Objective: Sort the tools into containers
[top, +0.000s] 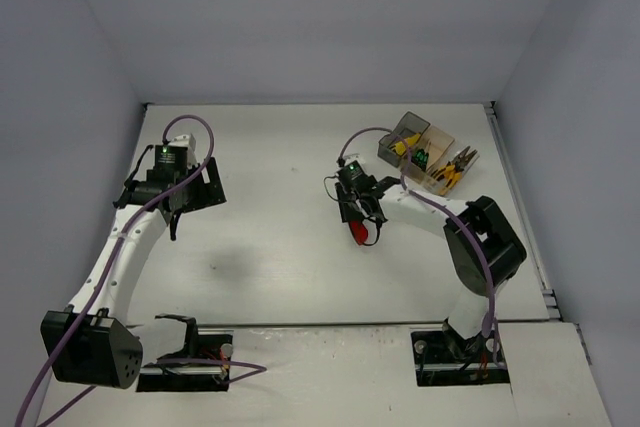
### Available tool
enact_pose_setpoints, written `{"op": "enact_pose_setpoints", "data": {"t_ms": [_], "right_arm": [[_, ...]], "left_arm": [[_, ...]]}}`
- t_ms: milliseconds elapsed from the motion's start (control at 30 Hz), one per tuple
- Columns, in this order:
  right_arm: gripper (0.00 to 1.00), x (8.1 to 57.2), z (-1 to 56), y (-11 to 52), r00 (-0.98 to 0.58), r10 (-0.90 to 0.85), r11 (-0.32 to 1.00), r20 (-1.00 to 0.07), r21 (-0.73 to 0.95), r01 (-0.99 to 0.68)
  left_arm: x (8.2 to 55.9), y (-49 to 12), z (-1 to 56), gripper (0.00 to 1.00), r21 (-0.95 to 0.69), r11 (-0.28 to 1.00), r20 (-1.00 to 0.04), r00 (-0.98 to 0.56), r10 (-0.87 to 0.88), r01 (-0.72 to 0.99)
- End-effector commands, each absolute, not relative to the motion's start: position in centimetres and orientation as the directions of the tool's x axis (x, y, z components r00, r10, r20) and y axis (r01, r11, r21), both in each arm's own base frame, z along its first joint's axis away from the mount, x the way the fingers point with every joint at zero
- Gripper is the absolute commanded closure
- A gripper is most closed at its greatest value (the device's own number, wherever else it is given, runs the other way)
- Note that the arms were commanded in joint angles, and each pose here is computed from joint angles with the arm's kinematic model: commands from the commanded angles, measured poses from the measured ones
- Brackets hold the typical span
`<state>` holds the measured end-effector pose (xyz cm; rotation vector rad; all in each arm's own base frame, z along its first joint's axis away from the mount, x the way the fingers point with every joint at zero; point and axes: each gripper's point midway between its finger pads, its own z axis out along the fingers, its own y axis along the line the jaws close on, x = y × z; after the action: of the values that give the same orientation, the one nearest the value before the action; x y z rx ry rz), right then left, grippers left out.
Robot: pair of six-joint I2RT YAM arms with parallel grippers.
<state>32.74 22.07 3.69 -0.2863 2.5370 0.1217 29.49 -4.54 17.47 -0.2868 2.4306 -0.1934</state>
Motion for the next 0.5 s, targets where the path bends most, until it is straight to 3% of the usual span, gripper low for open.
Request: {"op": "enact_pose_setpoints", "data": {"t_ms": [0,167,467], "right_arm": [[1.0,39.2,14.6,22.5,-0.618,-0.056,0.988,-0.784,0.046,-0.148],[1.0,45.5,21.3,17.3,-0.488,0.098,0.995,-0.868,0.095,0.03],[1.0,55.1,22.8,7.6,-0.287,0.402,0.891,-0.869,0.3,0.341]], "left_arm": [[30.5,-4.5,19.0,0.24,-0.226,0.964,-0.657,-0.708,-0.259,-0.144],[30.4,-4.3,19.2,0.24,-0.227,0.963,-0.662,-0.702,-0.262,-0.146],[30.4,-4.4,19.2,0.24,-0.233,0.962,-0.66,-0.703,-0.265,-0.144]]}}
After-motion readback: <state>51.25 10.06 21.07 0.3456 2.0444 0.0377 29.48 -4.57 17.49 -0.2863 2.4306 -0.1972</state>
